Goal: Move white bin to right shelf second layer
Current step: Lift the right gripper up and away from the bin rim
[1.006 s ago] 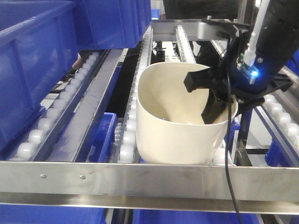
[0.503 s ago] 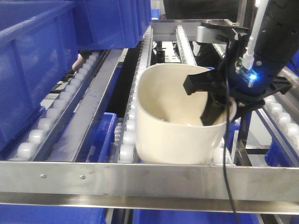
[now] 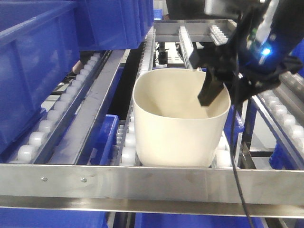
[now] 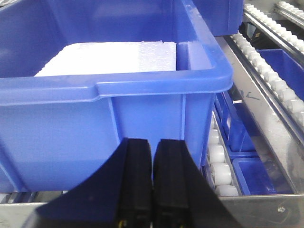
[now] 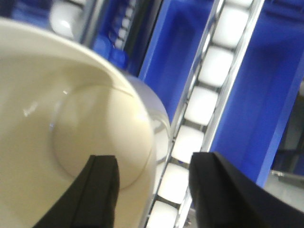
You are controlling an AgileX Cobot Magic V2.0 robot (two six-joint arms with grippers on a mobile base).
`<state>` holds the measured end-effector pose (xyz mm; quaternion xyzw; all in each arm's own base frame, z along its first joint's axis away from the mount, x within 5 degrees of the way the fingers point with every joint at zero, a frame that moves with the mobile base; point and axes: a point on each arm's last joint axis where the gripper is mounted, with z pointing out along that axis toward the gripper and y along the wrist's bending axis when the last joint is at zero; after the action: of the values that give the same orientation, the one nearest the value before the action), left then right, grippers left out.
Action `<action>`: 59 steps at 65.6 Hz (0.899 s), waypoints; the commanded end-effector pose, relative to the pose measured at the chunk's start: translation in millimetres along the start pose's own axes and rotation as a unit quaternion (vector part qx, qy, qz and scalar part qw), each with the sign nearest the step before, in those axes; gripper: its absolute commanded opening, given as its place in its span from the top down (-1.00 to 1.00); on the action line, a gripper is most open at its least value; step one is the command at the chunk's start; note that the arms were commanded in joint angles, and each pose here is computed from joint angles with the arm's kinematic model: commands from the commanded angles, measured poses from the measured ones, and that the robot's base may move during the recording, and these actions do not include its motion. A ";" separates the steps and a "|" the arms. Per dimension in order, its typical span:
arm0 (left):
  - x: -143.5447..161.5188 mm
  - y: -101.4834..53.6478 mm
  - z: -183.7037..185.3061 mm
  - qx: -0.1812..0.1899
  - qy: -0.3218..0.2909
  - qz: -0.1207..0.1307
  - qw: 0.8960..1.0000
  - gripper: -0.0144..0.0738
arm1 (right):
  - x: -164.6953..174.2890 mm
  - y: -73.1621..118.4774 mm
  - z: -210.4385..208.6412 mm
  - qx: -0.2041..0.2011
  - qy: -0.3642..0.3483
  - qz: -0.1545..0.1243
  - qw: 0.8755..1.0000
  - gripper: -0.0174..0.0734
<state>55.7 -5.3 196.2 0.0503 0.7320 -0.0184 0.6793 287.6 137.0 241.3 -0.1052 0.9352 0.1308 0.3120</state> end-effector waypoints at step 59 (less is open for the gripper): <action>3.7 -0.5 1.0 0.002 -0.032 -0.001 0.999 0.48 | 31.4 -3.1 -154.7 -0.053 -0.305 -0.006 0.951 0.49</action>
<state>55.7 -5.3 196.2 0.0503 0.7320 -0.0184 0.6793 183.6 87.4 323.0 -0.0919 0.8302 0.1908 0.5157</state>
